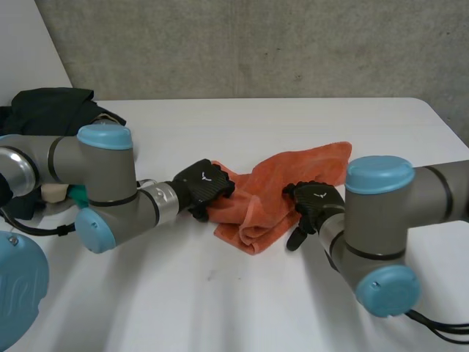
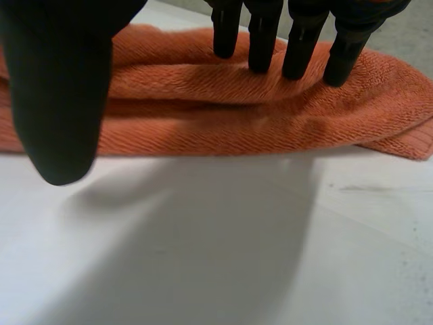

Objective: Fold the laundry.

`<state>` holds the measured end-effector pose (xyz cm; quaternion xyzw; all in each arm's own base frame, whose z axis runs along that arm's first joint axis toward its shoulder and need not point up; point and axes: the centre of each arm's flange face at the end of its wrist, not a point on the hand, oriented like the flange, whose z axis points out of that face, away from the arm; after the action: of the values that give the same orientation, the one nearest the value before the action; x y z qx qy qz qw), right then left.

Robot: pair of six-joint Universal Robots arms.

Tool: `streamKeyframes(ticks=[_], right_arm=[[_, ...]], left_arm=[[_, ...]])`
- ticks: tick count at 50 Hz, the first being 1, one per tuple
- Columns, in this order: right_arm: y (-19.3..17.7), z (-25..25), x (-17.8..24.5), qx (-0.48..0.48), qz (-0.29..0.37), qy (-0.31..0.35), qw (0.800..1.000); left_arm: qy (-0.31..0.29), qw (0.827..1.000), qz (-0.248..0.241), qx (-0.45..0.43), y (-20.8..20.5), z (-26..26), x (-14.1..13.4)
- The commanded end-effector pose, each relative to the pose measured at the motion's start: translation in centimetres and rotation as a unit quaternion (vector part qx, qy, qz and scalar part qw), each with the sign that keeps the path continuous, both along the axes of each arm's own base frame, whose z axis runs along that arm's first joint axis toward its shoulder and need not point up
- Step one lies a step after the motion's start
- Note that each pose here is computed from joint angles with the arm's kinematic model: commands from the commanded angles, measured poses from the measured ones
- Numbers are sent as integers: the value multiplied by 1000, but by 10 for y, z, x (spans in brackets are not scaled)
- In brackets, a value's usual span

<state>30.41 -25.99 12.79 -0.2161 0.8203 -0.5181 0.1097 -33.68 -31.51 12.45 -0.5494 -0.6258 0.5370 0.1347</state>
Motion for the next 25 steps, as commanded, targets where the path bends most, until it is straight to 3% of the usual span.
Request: streamKeyframes(ticks=[1, 9, 13, 20, 25], right_arm=[[-31, -9, 14, -52, -15, 8, 998], [-51, 16, 15, -121, -25, 20, 992], [-51, 58, 10, -169, -23, 25, 985], [-78, 144, -43, -267, -79, 55, 959], [-81, 184, -43, -324, -60, 30, 944]], left_arm=[[8, 998, 46, -37, -10, 7, -10], [124, 984, 111, -63, -7, 82, -11], [174, 974, 131, -67, 4, 122, -2], [214, 962, 151, -72, 29, 166, 21], [220, 961, 158, -44, 48, 166, 31]])
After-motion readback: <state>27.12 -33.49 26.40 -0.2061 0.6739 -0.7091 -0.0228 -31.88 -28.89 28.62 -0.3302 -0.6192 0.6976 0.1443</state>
